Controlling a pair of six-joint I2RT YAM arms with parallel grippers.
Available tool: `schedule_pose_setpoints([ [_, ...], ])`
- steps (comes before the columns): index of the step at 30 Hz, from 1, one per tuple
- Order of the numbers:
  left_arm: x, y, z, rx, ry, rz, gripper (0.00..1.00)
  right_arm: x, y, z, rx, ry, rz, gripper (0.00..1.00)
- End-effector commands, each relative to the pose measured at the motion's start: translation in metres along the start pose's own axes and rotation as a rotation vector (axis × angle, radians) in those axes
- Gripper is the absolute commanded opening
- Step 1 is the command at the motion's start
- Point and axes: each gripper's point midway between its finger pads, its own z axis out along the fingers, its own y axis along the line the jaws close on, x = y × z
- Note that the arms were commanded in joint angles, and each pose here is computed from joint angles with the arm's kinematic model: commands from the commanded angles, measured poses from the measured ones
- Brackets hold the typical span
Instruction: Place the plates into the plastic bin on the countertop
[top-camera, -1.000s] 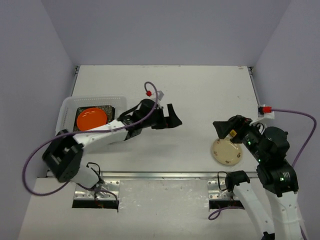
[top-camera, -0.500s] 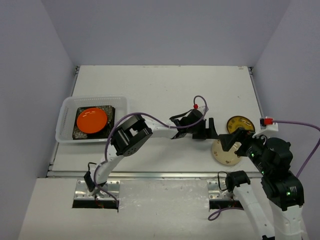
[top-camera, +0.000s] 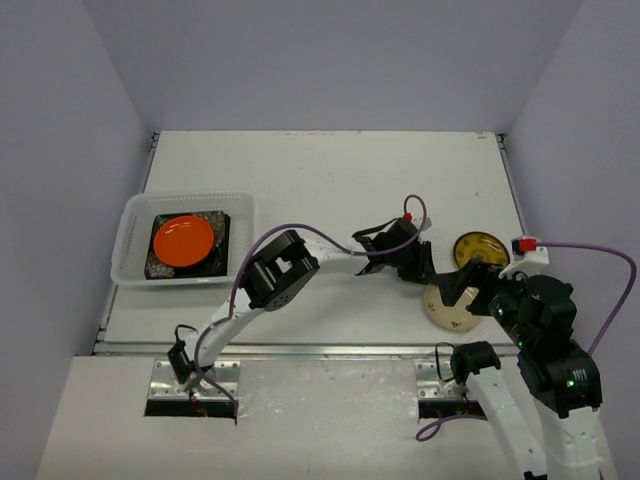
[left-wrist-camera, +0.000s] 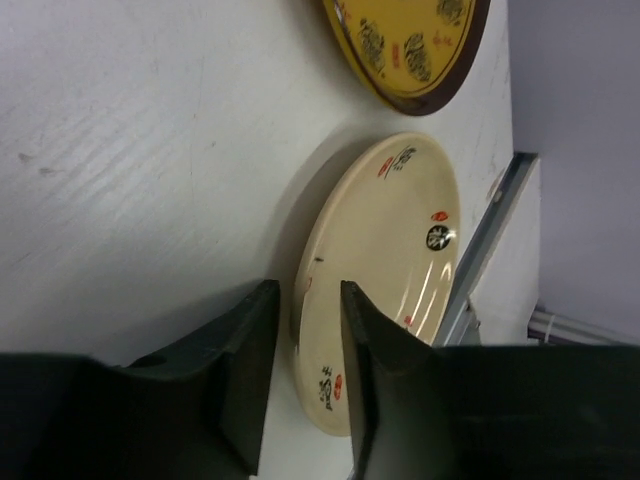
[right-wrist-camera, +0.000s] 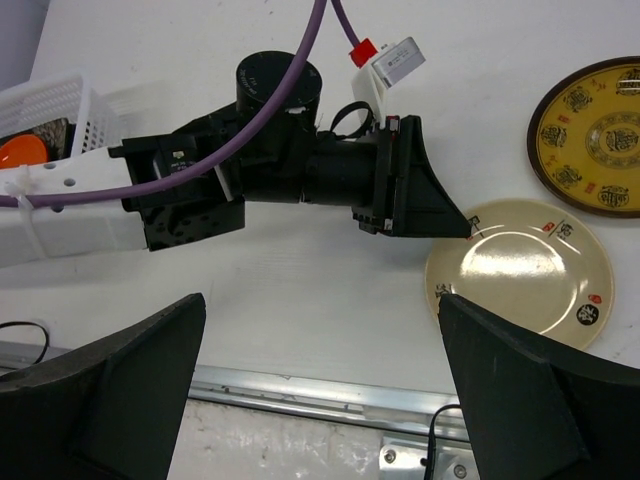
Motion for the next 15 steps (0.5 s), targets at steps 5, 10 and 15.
schedule_pose_setpoints([
  [5, 0.063, 0.083, -0.014, -0.315, 0.157, 0.025, 0.0, -0.006, -0.001, 0.005, 0.009, -0.025, -0.007, 0.99],
  [10, 0.009, 0.031, -0.084, -0.3, -0.013, 0.116, 0.0, -0.006, -0.002, 0.008, 0.011, -0.021, -0.004, 0.99],
  [15, -0.072, 0.011, -0.225, -0.37, -0.358, 0.068, 0.0, 0.0, -0.002, 0.016, 0.004, -0.005, 0.005, 0.99],
])
